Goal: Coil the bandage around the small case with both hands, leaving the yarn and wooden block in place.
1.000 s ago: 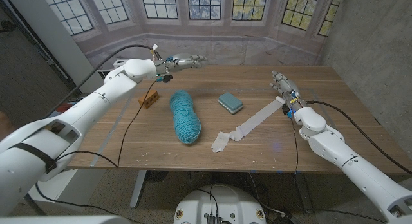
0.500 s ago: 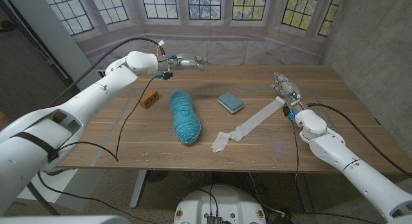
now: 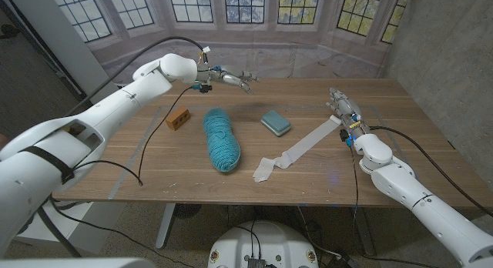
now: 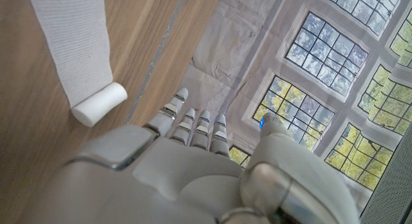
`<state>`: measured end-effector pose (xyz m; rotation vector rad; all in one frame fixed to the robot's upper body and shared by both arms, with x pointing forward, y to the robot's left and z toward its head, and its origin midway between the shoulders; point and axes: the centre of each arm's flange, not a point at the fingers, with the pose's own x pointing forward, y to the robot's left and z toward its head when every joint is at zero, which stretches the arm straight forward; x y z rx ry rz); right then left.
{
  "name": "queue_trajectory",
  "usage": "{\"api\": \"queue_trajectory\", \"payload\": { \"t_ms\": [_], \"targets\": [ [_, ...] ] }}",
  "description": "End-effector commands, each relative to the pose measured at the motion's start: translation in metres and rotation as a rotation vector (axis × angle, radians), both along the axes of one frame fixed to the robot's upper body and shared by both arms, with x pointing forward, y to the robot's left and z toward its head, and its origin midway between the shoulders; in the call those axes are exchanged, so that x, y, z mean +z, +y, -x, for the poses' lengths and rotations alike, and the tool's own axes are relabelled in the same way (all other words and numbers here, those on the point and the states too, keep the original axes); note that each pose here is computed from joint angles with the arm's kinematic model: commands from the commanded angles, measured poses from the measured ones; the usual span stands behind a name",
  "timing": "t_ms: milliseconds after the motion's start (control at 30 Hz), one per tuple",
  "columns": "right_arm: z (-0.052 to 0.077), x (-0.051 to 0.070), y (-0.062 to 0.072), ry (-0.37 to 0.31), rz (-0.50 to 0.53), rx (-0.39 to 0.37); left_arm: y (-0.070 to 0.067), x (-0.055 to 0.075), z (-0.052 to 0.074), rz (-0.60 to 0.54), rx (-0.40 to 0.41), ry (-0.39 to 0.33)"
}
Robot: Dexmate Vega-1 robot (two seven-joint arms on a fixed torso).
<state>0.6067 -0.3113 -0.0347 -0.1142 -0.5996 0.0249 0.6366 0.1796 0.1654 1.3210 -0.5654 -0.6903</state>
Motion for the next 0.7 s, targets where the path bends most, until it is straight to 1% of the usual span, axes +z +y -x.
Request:
{"api": "queue_trajectory", "payload": {
  "t_ms": [33, 333, 433, 700],
  "targets": [
    [0.002, -0.005, -0.002, 0.001, -0.008, 0.004, -0.017, 0.003, 0.006, -0.141, 0.011, -0.069],
    [0.003, -0.004, -0.004, 0.005, 0.001, 0.003, -0.022, 0.007, 0.009, -0.229, 0.033, -0.156],
    [0.003, -0.004, -0.005, 0.003, 0.0, 0.001, -0.024, 0.009, 0.008, -0.245, 0.03, -0.173],
    [0.003, -0.003, -0.007, 0.002, -0.002, -0.001, -0.036, 0.013, 0.005, -0.344, 0.031, -0.213]
  ]
}}
